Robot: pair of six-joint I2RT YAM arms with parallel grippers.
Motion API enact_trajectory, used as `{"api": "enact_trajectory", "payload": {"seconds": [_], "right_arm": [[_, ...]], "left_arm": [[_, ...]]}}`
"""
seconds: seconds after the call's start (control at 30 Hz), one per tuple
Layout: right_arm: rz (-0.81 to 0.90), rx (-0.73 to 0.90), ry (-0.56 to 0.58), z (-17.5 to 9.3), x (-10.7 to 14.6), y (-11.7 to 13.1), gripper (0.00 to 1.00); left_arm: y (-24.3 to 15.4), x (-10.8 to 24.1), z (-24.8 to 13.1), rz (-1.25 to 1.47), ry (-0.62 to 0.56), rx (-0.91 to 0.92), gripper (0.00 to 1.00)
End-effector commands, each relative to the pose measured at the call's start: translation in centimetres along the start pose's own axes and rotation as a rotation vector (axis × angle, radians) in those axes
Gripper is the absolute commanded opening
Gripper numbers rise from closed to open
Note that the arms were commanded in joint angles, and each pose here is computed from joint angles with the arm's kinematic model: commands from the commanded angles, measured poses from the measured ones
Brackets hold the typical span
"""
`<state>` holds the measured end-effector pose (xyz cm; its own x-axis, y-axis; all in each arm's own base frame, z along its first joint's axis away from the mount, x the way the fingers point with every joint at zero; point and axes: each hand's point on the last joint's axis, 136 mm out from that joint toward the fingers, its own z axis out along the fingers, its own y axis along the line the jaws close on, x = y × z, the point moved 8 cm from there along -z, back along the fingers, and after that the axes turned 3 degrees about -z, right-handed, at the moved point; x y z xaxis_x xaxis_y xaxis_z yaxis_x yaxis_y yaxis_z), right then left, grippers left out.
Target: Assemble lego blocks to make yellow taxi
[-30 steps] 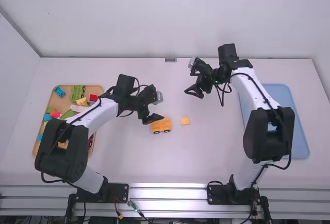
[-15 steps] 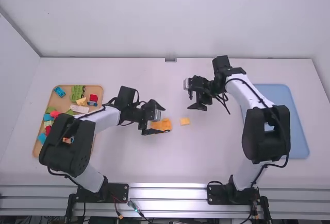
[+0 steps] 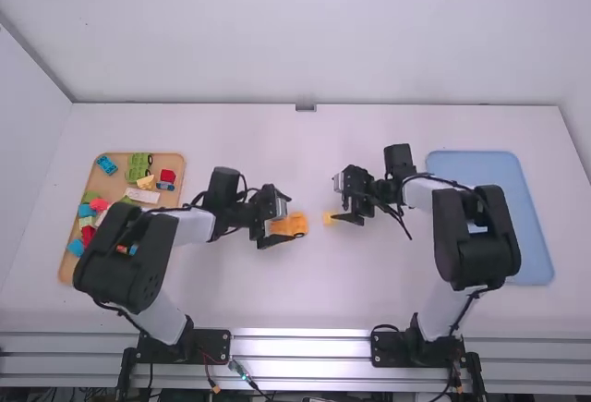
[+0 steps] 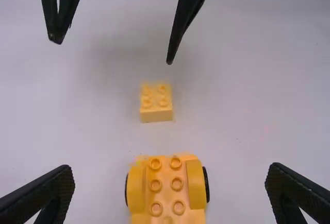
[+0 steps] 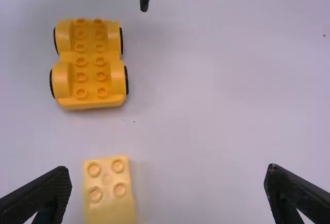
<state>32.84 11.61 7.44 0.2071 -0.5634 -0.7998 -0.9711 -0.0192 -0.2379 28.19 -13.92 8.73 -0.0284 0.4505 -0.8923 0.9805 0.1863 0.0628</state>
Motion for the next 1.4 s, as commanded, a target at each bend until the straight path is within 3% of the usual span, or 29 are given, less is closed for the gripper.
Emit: {"api": "enact_trajectory", "payload": {"seconds": [0.0,0.13,0.4,0.67,1.03,1.23,1.3,1.37], "right_arm": [[0.077,-0.053,-0.079,0.9,1.1,1.3,0.99],[0.093,-0.071,-0.142,1.3,2.2,1.7,0.99],[0.141,-0.107,-0.16,2.5,4.0,1.2,0.99],[0.146,-0.181,-0.103,4.1,4.2,1.2,0.7],[0.166,-0.192,-0.036,4.2,5.2,2.3,0.54],[0.186,-0.184,-0.042,3.7,5.6,2.5,0.5],[0.203,-0.181,-0.031,3.5,6.0,2.6,0.57],[0.207,-0.176,-0.043,3.3,6.0,2.6,0.56]], "left_arm": [[-0.4,0.4,0.2,-0.038,0.002,0.016,0.99],[-0.4,0.4,0.2,-0.039,0.001,0.017,0.99],[-0.4,0.4,0.2,-0.069,0.001,0.016,0.99],[-0.4,0.4,0.1,-0.073,0.002,0.014,0.99],[-0.5,0.5,0.2,-0.08,0.006,0.021,0.99],[-0.5,0.5,0.1,-0.081,0.007,0.019,0.99],[-0.5,0.5,0.2,-0.081,0.007,0.021,0.99],[-0.6,0.5,0.2,-0.08,0.008,0.022,0.99]]}}
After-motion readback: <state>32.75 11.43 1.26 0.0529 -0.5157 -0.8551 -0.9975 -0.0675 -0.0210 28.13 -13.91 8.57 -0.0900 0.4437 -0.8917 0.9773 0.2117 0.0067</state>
